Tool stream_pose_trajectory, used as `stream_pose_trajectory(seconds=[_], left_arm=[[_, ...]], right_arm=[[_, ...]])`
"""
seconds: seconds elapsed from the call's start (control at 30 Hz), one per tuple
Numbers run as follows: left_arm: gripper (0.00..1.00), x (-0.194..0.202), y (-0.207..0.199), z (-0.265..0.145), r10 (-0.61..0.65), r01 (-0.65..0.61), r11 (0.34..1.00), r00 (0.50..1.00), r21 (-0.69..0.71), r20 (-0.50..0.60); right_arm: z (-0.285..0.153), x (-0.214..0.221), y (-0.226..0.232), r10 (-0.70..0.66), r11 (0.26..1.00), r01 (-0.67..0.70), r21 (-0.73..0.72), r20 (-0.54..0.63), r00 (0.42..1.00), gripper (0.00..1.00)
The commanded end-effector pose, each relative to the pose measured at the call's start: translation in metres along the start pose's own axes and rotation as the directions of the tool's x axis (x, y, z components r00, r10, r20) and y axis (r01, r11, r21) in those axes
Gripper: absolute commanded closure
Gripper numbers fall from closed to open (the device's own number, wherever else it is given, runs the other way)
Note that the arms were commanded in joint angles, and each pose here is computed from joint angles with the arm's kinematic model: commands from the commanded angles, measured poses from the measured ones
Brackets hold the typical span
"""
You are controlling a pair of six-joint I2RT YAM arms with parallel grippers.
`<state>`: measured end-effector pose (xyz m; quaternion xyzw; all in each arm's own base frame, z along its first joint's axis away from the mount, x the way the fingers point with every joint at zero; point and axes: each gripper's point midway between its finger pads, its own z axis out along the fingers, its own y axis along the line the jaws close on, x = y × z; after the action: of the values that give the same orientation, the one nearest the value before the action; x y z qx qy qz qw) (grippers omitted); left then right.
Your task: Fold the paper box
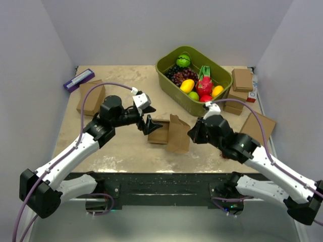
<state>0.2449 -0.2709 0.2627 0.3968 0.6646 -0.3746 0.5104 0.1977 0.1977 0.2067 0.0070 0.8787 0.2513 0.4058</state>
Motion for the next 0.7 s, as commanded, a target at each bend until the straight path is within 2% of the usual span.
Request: stream_pose_trajectory(seconds=[0.0, 0.07, 0.27, 0.4, 0.67], left_arm=[[0.17, -0.059, -0.021, -0.008, 0.186, -0.201, 0.975, 0.97, 0.09, 0.157], [0.17, -0.065, -0.022, -0.007, 0.248, -0.261, 0.963, 0.954, 0.06, 0.171], [0.15, -0.053, -0.034, 0.007, 0.356, -0.366, 0.929, 0.925, 0.058, 0.135], [0.15, -0.037, -0.041, 0.017, 0.351, -0.36, 0.925, 0.932, 0.117, 0.093], [0.14, -0.024, -0.034, 0.039, 0.348, -0.35, 0.926, 0.937, 0.139, 0.039]], right_arm=[[-0.012, -0.012, -0.007, -0.271, 0.954, 0.286, 0.087, -0.152, 0.951, 1.0], [-0.011, -0.012, -0.005, -0.314, 0.939, 0.335, 0.082, -0.199, 0.928, 1.0], [-0.015, -0.03, 0.025, -0.364, 0.929, 0.369, -0.01, -0.203, 0.909, 1.0], [-0.012, -0.029, 0.035, -0.388, 0.921, 0.386, -0.055, -0.23, 0.893, 1.0], [-0.01, -0.026, 0.044, -0.423, 0.906, 0.41, -0.105, -0.252, 0.87, 1.0]])
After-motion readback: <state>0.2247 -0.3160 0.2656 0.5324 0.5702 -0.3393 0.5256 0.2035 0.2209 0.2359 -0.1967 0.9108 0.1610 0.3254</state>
